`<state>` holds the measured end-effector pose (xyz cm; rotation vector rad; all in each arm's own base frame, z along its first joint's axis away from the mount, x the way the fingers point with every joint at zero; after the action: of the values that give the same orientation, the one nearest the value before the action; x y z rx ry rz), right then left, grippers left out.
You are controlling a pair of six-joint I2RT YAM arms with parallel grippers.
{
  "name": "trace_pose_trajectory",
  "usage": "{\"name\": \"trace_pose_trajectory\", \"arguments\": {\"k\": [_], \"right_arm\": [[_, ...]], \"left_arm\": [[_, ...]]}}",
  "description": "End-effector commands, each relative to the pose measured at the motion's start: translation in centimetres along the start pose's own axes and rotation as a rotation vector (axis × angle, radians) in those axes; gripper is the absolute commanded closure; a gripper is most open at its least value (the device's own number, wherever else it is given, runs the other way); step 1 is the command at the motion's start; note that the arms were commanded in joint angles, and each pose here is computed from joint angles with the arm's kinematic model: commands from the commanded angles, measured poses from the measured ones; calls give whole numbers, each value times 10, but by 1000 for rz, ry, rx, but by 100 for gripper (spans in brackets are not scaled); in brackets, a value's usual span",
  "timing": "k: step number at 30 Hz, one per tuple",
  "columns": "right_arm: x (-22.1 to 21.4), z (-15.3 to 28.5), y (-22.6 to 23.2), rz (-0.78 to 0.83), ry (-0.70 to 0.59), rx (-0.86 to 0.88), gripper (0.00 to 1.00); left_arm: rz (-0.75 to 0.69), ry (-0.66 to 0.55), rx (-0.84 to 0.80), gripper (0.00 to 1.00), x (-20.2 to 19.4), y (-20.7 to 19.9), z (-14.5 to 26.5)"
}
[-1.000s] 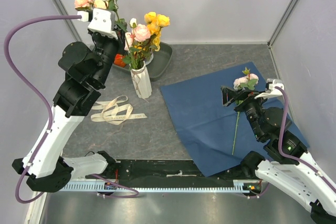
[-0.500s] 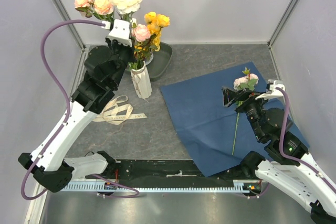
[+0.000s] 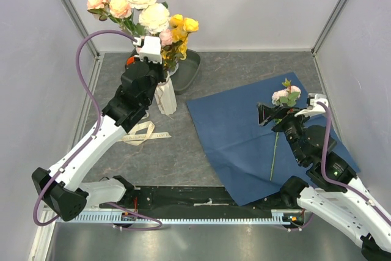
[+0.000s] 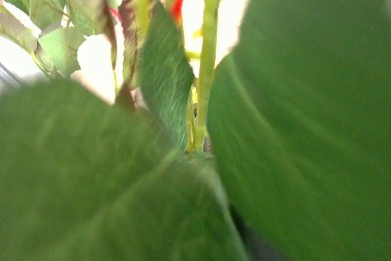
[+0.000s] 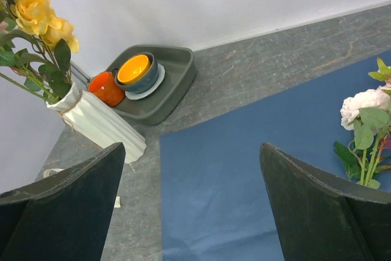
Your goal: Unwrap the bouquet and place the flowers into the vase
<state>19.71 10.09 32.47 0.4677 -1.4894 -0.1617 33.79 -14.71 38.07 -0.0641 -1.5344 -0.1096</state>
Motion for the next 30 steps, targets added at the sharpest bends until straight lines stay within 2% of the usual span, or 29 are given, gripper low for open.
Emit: {"name": "trace_pose_trajectory", "arguments": {"k": [1,3,4,7,9,10,12,14,15,18,23,26,29,30], "right_arm": [[-8,-5,-6,30,14,-39,2],[-17,-10,-9,53,49,-72,2],[-21,-12,-11,69,71,-94,2],[-39,-24,-19,139,162,-185,2],[-59,-37,-24,204,241,-252,2],[-65,-40,-27,222,274,-282,2],[-87,-52,-39,266,352,-358,2],[-104,-65,-63,258,426,-452,2],[-116,-68,-68,229,483,-442,2],[-134,-75,-108,153,560,-547,2],[-139,-74,-154,81,550,-696,2],[-146,-71,-175,52,544,-747,2],[-158,-64,-192,42,550,-794,18],[-159,-64,-194,38,543,-797,29]], "left_arm": [[78,-15,62,67,-1,8,-1],[80,-17,63,49,2,10,2],[82,-21,58,36,4,10,4],[93,-36,43,23,12,13,13],[103,-50,27,20,20,14,19],[106,-54,16,13,23,15,24],[120,-71,10,8,32,18,31],[129,-96,4,6,41,23,42],[134,-107,3,6,45,25,46],[171,-151,4,5,57,33,61],[226,-204,-87,12,65,27,78],[257,-199,-225,19,67,7,81],[264,-169,-411,20,65,-24,83],[248,-135,-500,20,59,-41,80]]}}
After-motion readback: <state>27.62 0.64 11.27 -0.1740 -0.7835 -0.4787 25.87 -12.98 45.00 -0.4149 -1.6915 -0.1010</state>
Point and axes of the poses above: each gripper's point midway between its finger pads, its own z axis back along the fingers, its own y axis along the line the jaws close on, x = y × z, the point moved 3 cm from there along z, back along the fingers, and after that the axes turned 3 degrees about z, right-handed, at the moved point
